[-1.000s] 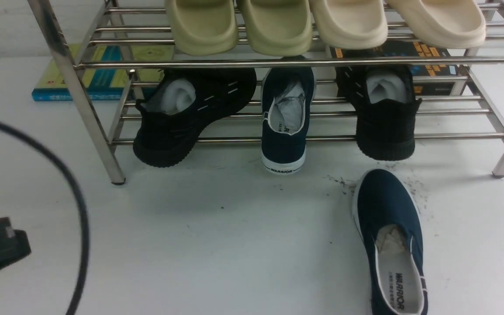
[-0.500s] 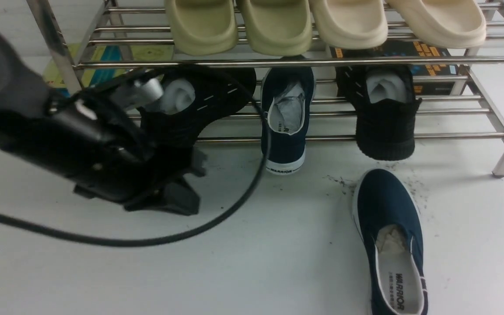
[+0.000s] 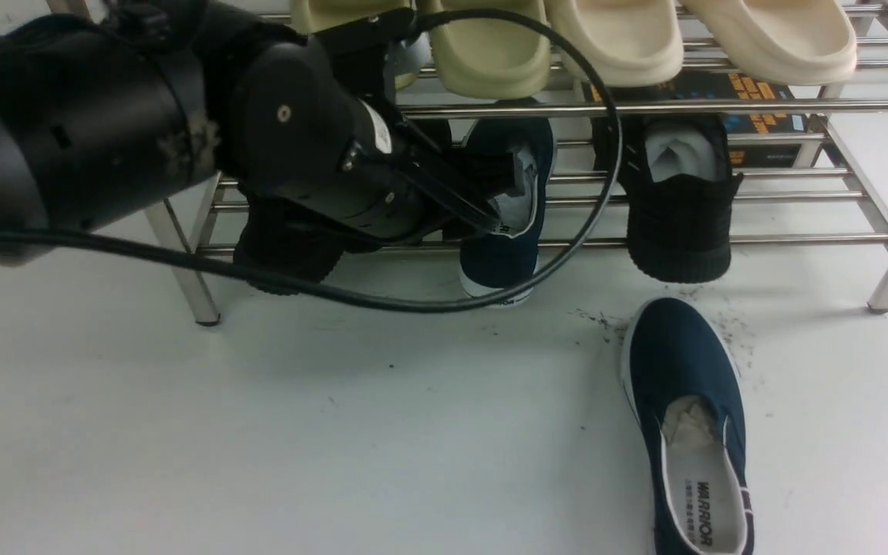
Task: Take the shoes off the shelf with your hand on the white table.
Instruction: 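Grasp a shoe standing on the lower shelf of the shoe rack with the left gripper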
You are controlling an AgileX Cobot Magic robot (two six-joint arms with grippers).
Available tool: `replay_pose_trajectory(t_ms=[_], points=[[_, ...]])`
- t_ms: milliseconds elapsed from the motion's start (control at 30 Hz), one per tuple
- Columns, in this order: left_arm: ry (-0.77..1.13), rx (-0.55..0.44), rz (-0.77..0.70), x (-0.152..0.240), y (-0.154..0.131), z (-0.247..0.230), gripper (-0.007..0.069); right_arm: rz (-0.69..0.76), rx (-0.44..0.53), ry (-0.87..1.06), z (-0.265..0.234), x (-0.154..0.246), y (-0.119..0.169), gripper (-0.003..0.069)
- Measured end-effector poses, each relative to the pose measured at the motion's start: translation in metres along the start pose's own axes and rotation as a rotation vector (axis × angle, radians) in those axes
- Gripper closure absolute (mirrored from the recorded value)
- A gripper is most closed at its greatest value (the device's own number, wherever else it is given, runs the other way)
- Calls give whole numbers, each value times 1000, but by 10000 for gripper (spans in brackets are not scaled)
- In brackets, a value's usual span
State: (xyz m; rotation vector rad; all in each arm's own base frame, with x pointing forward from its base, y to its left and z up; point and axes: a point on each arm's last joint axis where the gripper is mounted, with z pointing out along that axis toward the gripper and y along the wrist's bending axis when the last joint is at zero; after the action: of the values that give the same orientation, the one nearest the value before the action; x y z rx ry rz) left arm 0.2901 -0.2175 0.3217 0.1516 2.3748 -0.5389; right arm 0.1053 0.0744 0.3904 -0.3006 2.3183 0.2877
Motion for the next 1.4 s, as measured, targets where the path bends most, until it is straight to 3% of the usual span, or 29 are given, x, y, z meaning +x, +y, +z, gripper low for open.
replay_pose_trajectory(t_ms=[633, 1400], points=[[-124, 66, 59, 2, -2, 68, 176, 2, -7, -4, 0, 0, 1, 505], [-139, 29, 260, 11, 4, 103, 180, 18, -26, 28, 0, 2, 2, 482]])
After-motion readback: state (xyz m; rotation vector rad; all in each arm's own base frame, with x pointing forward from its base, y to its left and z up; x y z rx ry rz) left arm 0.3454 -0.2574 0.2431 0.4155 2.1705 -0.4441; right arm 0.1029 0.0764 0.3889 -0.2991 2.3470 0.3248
